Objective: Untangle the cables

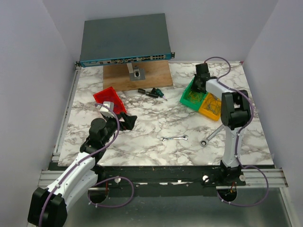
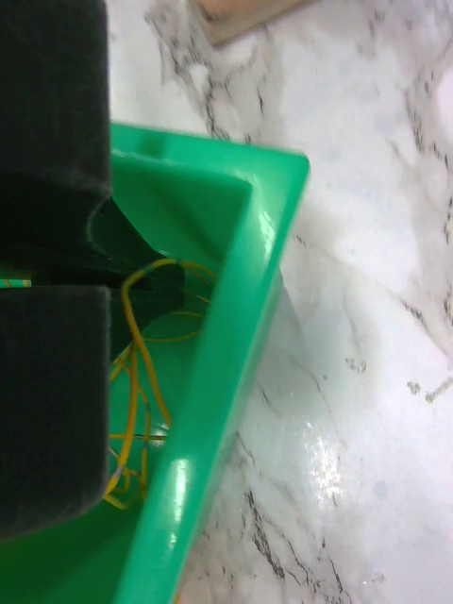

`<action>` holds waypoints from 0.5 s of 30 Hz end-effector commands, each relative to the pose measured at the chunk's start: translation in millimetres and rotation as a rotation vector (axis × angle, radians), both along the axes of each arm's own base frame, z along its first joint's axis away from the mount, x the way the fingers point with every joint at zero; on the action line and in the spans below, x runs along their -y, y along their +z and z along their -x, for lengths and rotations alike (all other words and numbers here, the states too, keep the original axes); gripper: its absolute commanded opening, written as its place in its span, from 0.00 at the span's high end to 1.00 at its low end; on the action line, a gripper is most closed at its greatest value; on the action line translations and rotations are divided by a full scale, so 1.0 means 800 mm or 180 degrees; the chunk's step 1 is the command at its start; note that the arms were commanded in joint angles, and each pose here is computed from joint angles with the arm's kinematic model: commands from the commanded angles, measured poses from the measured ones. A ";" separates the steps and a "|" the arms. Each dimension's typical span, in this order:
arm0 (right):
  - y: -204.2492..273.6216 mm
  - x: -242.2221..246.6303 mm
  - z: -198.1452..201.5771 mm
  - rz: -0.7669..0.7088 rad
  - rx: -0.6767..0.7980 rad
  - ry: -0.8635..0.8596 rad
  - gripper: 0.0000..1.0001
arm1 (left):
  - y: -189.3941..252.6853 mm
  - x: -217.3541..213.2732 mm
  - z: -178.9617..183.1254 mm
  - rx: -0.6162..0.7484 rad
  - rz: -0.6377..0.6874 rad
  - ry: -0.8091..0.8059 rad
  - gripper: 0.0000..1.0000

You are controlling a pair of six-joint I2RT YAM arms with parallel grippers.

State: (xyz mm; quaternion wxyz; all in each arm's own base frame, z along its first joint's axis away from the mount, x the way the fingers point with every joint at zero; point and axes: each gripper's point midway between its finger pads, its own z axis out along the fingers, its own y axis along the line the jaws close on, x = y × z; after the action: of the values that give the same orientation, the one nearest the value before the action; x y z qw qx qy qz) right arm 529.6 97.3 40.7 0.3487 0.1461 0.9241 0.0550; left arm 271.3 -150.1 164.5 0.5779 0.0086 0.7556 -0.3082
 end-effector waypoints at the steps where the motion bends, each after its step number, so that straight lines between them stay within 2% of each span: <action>1: -0.031 0.023 0.005 0.0278 -0.0239 -0.0202 0.99 | 0.006 0.000 -0.001 0.0058 -0.0017 0.0010 0.01; 5: -0.025 0.022 0.007 0.0271 -0.0213 -0.0183 0.97 | 0.005 0.002 -0.001 0.0050 -0.0017 -0.0014 0.01; 11: 0.066 0.018 0.004 0.0195 0.0196 -0.0078 0.69 | 0.006 0.004 -0.001 0.0058 -0.0009 -0.0046 0.01; 15: 0.118 0.017 0.018 0.0160 0.0370 -0.0011 0.60 | 0.007 0.004 0.000 0.0060 -0.0007 -0.0053 0.01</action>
State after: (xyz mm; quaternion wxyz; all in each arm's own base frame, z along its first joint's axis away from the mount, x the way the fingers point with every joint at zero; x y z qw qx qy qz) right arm 525.3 86.6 73.8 0.3645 0.1465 0.9191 0.0304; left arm 271.6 -150.3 162.6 0.5754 0.0085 0.7578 -0.3074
